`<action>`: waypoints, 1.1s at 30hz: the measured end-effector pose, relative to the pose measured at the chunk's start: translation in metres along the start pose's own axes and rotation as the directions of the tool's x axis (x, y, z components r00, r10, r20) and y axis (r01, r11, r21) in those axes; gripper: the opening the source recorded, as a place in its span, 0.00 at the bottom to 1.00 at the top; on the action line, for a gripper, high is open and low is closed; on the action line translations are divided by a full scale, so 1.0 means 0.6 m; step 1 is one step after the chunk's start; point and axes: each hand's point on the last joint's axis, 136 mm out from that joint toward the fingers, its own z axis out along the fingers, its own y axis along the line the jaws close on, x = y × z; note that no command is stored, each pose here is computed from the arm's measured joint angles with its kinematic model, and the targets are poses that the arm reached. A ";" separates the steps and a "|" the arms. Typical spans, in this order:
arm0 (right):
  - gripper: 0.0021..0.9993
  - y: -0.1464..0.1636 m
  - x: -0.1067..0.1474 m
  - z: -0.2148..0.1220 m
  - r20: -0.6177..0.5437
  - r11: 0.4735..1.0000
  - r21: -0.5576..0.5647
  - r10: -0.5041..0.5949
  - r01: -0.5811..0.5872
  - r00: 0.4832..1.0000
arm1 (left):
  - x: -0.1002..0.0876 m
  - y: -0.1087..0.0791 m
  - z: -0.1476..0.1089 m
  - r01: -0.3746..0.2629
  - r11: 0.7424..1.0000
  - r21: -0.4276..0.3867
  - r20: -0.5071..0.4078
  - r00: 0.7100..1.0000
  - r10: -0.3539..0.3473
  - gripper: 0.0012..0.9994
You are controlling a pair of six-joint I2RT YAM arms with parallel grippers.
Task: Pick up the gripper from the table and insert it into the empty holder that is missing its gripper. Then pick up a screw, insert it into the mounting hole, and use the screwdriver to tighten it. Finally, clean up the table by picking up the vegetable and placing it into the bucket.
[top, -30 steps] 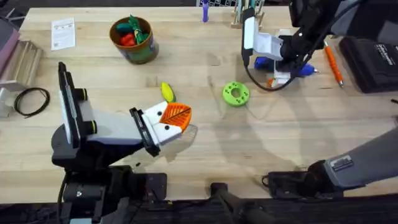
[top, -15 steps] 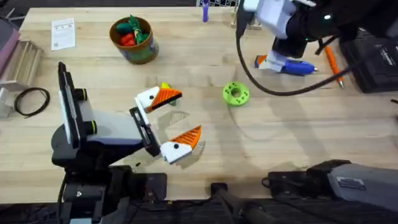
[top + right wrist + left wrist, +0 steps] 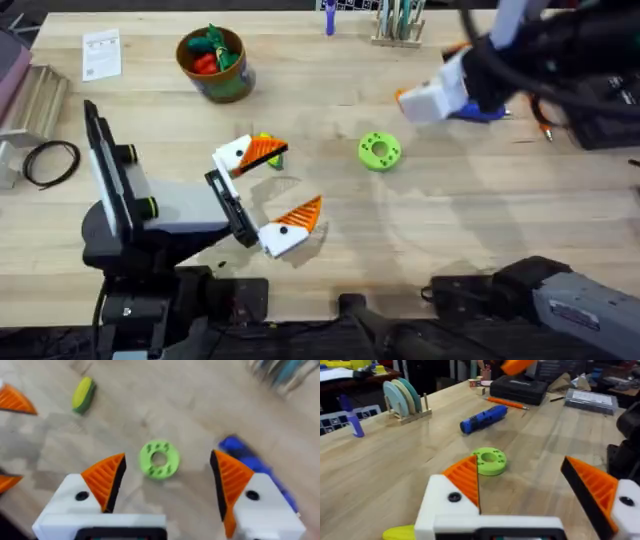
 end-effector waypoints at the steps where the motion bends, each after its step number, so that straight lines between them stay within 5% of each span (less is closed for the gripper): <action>1: 0.98 0.007 0.017 -0.006 -0.035 0.999 -0.011 0.048 -0.048 0.998 | 0.000 0.002 0.000 -0.005 1.000 -0.008 0.001 1.000 0.005 0.99; 10: 0.98 0.016 0.088 -0.028 -0.189 0.957 0.009 0.285 -0.288 0.940 | -0.002 0.017 -0.001 0.031 0.998 -0.059 0.005 1.000 -0.030 0.99; 28: 0.98 -0.005 0.159 -0.147 0.165 0.876 0.143 0.439 -0.462 0.883 | -0.010 0.052 -0.007 0.097 0.977 -0.192 0.015 0.995 -0.096 0.99; 33: 0.98 -0.003 0.158 -0.151 0.179 0.875 0.142 0.437 -0.463 0.882 | -0.046 0.065 -0.017 0.083 0.961 -0.265 0.032 0.997 -0.077 0.99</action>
